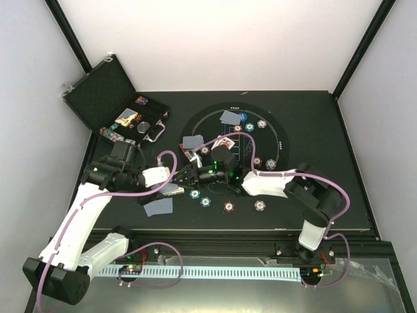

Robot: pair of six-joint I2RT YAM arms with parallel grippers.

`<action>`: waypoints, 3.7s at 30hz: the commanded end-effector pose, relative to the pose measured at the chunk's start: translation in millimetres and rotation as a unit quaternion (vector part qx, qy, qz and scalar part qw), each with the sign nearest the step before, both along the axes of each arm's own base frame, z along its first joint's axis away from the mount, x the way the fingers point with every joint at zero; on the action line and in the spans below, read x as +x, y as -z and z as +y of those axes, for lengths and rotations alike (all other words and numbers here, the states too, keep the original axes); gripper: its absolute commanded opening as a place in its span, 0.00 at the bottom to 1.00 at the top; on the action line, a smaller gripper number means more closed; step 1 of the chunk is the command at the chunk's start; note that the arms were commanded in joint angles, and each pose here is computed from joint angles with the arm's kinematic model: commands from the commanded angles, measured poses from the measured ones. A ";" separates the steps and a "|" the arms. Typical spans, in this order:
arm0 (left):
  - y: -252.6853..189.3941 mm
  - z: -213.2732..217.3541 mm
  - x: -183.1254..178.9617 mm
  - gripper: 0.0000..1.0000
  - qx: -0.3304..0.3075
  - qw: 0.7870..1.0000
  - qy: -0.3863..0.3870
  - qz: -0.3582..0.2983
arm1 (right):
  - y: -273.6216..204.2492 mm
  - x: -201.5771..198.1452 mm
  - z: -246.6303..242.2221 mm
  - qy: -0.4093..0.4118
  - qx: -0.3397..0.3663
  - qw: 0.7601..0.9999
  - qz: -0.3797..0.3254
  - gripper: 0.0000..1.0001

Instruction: Distribute texas hold em gaming equipment

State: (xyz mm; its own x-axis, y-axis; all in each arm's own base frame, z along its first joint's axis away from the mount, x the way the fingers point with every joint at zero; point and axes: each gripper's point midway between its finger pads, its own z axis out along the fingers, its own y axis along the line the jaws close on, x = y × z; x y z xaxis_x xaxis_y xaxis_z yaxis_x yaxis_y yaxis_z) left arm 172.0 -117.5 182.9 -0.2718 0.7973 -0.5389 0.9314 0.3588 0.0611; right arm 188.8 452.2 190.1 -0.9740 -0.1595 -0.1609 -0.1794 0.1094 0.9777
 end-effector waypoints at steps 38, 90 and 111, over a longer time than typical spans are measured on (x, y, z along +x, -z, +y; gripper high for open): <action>-21.8 -8.8 -0.6 0.02 -0.030 0.999 0.014 -0.020 | 44.1 12.7 -11.2 0.010 -0.078 0.997 0.002 0.53; -14.5 -4.8 2.5 0.01 -0.015 1.000 0.007 -0.015 | 81.4 279.1 -241.8 0.118 -0.748 0.499 -0.421 0.01; -16.2 -2.9 1.6 0.02 -0.011 1.000 0.005 -0.020 | 151.0 223.8 -191.0 0.034 -0.693 0.593 -0.409 0.63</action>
State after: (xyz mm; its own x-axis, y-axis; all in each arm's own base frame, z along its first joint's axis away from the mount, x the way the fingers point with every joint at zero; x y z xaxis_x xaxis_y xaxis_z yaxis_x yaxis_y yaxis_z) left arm 169.7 -119.0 184.3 -0.2731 0.7934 -0.5441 0.9337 0.3547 0.0486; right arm 430.8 245.0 33.5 -0.6581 -0.6942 -0.2916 -0.4389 0.6683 -0.6006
